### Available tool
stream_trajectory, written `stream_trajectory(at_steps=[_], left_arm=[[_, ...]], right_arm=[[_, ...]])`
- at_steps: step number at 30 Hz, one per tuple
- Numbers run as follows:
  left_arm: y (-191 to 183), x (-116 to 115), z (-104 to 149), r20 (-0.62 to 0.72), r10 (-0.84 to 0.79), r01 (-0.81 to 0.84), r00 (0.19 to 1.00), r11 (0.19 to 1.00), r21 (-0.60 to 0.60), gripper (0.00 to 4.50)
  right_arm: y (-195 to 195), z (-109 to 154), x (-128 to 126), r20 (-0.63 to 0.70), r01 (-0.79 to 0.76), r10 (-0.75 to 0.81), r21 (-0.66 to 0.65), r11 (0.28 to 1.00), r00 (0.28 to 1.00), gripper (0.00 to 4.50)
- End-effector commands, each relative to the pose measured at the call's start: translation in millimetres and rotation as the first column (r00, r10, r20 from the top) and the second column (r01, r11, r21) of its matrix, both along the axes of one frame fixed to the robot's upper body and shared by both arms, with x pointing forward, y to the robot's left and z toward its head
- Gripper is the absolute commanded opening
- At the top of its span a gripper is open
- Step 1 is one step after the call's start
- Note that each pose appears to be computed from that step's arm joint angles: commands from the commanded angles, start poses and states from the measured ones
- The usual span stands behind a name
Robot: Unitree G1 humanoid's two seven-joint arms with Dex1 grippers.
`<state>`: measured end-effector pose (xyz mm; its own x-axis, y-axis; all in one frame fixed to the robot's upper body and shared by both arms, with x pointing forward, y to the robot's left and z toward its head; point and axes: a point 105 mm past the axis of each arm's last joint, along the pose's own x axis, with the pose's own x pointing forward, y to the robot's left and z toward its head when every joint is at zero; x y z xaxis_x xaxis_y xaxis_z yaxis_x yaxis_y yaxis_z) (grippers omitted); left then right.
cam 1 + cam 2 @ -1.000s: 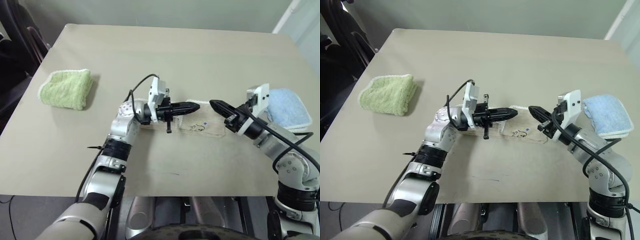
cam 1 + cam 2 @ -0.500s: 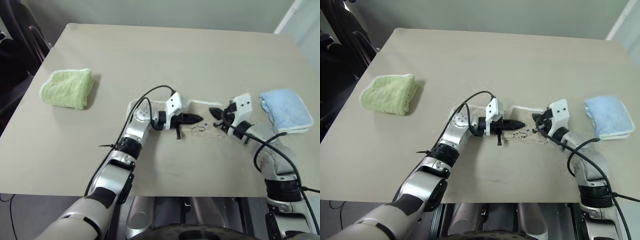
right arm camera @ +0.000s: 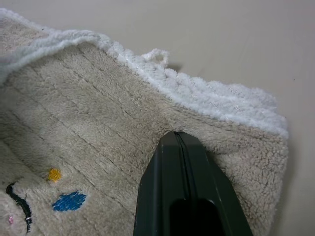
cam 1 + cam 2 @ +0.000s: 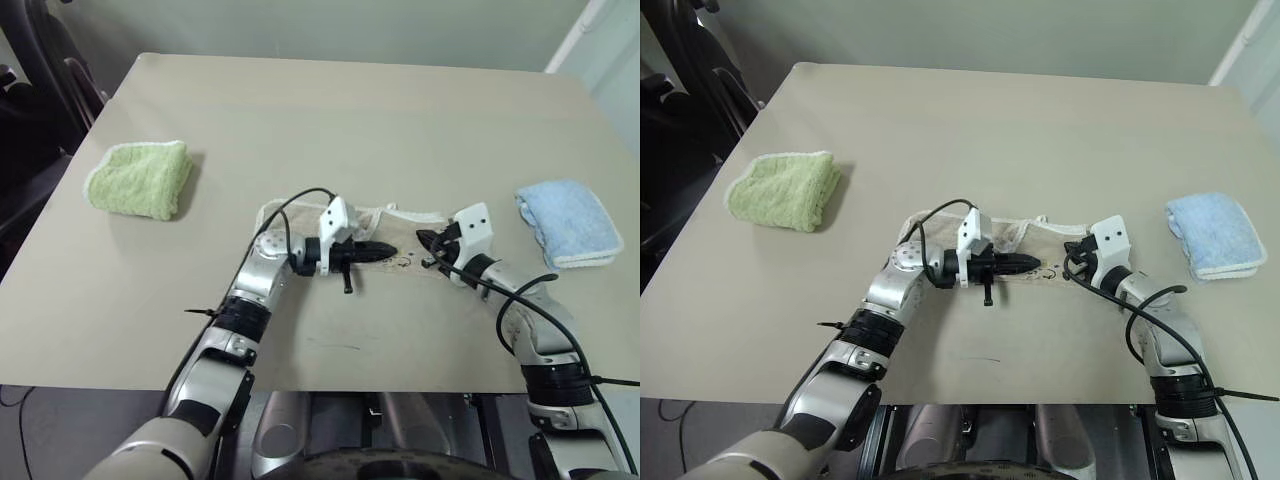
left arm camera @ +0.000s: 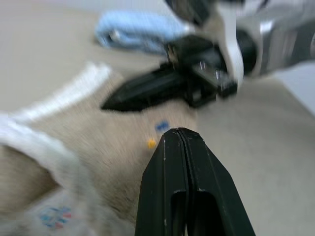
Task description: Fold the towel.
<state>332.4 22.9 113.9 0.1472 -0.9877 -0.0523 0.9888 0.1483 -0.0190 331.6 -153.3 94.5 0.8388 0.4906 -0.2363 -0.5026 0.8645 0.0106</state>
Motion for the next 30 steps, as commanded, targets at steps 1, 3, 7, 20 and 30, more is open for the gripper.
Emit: stream_trajectory(at_steps=[1,3,7,20,30], left_arm=[[11,0,50,-0.007,-0.02,0.018,1.0,0.987,-0.159,0.39],[23,-5,78,-0.1,-0.057,0.026,0.993,0.957,-0.288,0.84],[57,-10,100,-0.13,-0.028,-0.013,0.991,0.952,-0.304,2.21],[174,-33,94,-0.298,0.381,-0.44,0.876,0.883,-0.166,4.49],[213,-50,47,-0.493,0.601,-0.662,0.629,0.747,0.067,4.5]], right_arm=[[6,46,-8,0.107,-0.1,0.088,0.107,0.989,0.99,0.0],[13,66,-20,0.143,-0.184,0.162,0.154,0.971,0.976,0.0],[25,101,-39,0.213,-0.321,0.279,0.199,0.926,0.936,0.0],[68,113,-51,0.185,-0.538,0.521,0.052,0.841,0.833,0.17],[77,78,-41,0.098,-0.576,0.58,-0.074,0.814,0.809,3.27]])
